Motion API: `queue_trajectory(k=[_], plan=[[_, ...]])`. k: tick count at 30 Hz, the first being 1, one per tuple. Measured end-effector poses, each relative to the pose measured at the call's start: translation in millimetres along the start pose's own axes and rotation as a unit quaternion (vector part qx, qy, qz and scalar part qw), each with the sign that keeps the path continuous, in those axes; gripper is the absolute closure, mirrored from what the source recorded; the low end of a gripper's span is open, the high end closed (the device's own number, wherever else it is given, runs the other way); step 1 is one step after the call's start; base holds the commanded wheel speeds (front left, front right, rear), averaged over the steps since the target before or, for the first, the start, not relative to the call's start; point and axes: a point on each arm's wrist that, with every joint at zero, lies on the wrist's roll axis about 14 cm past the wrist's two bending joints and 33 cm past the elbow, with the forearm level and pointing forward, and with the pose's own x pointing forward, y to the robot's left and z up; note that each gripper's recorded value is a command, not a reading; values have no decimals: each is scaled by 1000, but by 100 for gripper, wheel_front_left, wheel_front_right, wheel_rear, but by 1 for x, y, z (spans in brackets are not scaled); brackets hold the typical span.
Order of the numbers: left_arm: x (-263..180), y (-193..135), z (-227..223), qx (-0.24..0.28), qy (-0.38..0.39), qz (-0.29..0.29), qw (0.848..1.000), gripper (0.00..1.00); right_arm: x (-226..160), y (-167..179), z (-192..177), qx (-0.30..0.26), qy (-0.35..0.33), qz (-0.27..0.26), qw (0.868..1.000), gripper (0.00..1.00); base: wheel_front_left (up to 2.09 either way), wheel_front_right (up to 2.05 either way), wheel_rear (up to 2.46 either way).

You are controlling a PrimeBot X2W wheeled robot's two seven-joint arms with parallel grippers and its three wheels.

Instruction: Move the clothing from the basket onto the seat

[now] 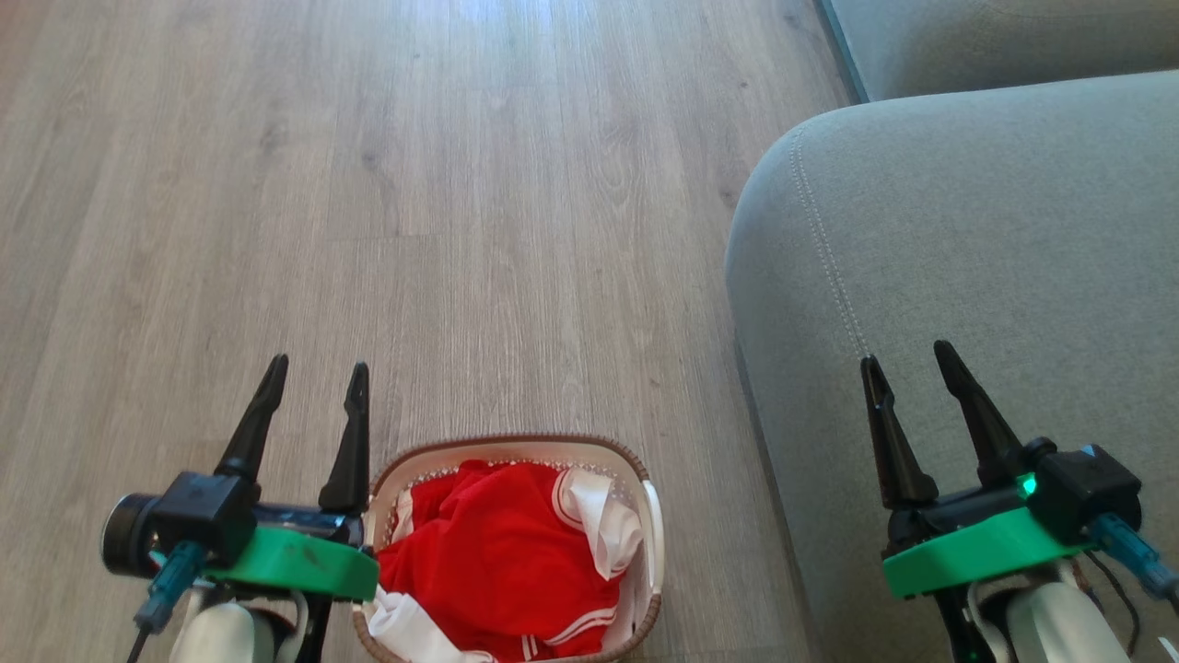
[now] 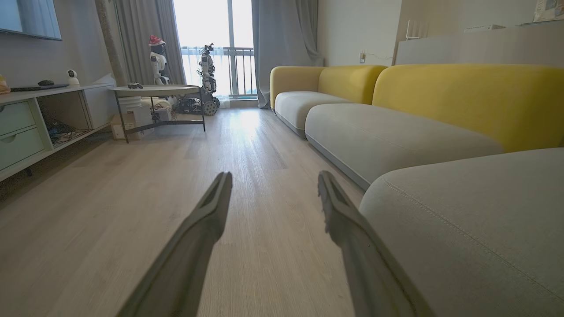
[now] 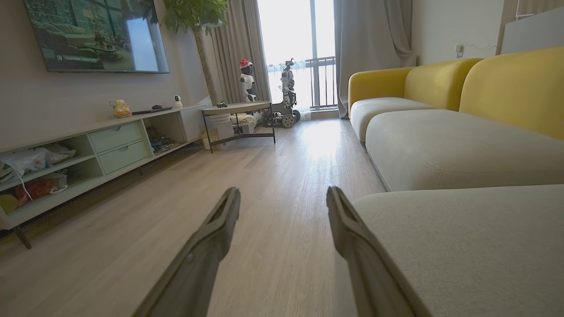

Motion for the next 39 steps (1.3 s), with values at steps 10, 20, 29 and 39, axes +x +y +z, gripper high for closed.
queue_trajectory(k=[10,20,29,39], plan=[[1,-1,-1,-1,2,-2,1000,0,-1,-2,-1,0,1,-3,1000,0,0,0,0],[6,-4,-15,-6,20,-7,1000,0,-1,-8,-6,-1,9,-13,1000,0,0,0,0],[25,-6,-39,-16,47,-14,999,0,14,-15,-12,-8,13,-18,1000,0,0,0,0],[46,-8,-86,-30,99,-21,994,0,35,-21,-27,-11,26,-17,999,0,0,0,0]])
